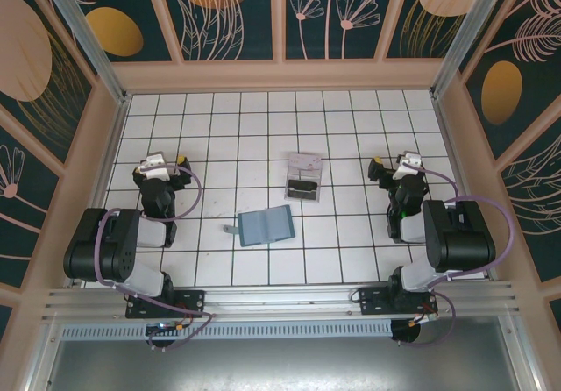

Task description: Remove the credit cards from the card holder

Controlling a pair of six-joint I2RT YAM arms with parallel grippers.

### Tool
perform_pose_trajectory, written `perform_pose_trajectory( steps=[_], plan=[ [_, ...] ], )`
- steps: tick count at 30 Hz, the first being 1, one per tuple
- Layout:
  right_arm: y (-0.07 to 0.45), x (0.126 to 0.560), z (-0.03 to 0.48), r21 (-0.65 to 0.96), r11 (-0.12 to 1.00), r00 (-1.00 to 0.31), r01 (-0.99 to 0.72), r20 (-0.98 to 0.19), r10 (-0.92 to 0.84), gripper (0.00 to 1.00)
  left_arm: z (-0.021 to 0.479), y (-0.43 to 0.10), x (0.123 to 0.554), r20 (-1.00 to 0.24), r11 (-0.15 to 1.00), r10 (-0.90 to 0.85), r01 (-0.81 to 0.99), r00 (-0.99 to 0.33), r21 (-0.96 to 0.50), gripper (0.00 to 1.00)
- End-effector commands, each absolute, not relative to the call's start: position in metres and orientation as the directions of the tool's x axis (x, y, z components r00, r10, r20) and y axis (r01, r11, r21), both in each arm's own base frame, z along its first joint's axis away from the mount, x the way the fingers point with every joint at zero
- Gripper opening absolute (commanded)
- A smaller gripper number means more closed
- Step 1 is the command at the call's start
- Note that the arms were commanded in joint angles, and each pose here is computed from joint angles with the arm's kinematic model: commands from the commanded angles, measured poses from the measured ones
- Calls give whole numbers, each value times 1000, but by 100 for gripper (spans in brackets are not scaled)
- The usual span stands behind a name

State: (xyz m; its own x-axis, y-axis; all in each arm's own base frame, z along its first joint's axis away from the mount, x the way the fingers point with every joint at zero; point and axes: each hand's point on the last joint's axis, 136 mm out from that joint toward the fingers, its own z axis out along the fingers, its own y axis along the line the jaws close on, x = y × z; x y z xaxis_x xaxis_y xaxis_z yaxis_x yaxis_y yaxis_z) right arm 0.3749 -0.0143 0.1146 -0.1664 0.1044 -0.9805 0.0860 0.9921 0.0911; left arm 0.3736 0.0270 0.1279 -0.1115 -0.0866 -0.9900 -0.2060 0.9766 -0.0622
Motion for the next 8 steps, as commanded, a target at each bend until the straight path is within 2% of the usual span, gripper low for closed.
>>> perform_pose_trajectory(
  steps=[1,8],
  plan=[
    [-16,375,123,106,991,-126,86,-985,117,99,137,27,374,-995,979,-75,-193,-73,-59,99],
    [-16,375,122,107,991,-129,86,-985,118,99,137,26,374,-995,979,-75,-193,-70,-61,99]
  ],
)
